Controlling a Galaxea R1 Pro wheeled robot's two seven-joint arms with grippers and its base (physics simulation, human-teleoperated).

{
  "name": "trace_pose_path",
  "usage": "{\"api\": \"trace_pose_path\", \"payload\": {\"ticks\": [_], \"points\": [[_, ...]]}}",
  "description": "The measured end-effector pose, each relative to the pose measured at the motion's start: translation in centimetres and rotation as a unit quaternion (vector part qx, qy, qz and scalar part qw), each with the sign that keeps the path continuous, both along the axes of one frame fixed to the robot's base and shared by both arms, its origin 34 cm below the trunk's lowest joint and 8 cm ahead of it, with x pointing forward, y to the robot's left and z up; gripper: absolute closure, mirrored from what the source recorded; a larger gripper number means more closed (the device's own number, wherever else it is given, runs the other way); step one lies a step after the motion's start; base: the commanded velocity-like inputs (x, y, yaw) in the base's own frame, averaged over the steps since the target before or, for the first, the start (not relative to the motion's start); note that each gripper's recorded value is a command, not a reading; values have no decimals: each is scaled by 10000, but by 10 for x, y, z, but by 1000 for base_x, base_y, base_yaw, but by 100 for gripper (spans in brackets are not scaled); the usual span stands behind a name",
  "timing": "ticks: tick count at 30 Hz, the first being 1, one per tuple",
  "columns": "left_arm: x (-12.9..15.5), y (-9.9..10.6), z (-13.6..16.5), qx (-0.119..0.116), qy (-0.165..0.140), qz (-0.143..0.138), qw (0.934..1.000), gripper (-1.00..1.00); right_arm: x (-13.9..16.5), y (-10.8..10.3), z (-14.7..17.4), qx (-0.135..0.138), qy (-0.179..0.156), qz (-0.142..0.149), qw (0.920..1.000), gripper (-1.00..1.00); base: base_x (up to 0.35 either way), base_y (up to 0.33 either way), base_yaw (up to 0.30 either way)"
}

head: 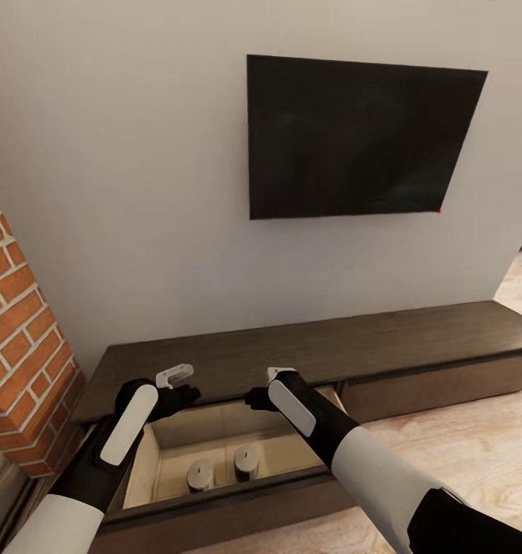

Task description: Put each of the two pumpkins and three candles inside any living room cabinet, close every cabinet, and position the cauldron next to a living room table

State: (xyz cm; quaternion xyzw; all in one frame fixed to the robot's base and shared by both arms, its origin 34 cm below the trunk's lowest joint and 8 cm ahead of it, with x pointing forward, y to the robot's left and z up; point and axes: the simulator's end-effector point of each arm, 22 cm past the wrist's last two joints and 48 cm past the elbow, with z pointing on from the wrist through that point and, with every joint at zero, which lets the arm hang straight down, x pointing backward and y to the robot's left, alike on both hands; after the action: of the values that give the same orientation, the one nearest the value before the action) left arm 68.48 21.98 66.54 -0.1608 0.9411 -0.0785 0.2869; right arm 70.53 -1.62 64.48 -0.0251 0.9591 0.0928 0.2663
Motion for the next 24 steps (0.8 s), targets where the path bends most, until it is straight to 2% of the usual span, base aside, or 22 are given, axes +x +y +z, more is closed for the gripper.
{"api": "trace_pose_path", "payload": {"ticks": [15, 24], "points": [[4, -1, 26, -13, -7, -9, 10000, -100, 4, 0, 26, -2, -1, 0, 10000, -100, 0, 0, -10], [5, 0, 29, -3, -38, 1, 10000, -100, 4, -1, 26, 0, 3, -7, 10000, -100, 0, 0, -222]]}}
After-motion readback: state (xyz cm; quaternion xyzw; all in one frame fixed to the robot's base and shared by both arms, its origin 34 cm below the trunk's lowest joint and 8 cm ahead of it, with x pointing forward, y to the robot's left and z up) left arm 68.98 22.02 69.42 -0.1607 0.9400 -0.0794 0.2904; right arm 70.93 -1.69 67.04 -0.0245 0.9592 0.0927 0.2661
